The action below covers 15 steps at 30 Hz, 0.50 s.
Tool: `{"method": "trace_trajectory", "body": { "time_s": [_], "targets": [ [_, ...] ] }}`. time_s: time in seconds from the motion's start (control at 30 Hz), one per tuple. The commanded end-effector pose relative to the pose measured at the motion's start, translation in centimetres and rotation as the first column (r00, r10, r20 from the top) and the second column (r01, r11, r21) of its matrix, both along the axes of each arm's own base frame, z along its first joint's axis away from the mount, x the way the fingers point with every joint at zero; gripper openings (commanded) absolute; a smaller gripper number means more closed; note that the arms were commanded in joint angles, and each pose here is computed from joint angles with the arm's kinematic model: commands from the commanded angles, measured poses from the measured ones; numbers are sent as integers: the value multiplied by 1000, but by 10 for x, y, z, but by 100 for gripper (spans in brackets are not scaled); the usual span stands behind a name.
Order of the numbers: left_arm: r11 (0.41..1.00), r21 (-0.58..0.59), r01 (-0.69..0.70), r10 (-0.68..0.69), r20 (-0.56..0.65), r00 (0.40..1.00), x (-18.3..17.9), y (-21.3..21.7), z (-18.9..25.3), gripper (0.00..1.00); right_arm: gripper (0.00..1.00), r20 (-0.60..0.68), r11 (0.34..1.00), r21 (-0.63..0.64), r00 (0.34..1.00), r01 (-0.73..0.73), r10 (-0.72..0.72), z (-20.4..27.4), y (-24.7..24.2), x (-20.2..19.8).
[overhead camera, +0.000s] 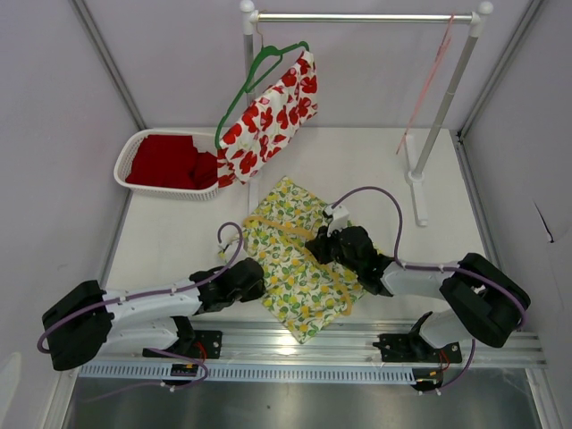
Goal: Place the skirt on the hanger
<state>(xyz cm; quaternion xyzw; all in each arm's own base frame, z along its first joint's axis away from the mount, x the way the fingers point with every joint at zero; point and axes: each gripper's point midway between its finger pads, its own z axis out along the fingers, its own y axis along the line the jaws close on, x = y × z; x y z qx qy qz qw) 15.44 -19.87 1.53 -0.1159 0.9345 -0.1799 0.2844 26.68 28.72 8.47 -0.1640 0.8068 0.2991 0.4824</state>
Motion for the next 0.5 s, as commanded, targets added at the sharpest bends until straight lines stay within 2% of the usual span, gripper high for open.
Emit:
{"method": "trace_trajectory", "body": {
  "time_s": [0.0, 0.2, 0.33, 0.47],
  "targets": [
    [994, 107, 33, -24, -84, 996, -20, 26, -23, 19, 0, 52, 969, -164, 983, 182, -176, -19, -43, 21],
    [995, 94, 28, -18, -100, 995, -24, 26, -28, 17, 0, 42, 984, -141, 994, 106, -101, -19, -27, 5],
    [997, 71, 3, 2, -65, 998, -21, 26, -18, 18, 0, 46, 996, -66, 997, 63, -60, -7, -22, -13],
    [997, 81, -6, 9, -45, 999, -18, 29, -13, 18, 0, 62, 995, -50, 995, 82, -79, 3, -27, -14]
  ]
}}
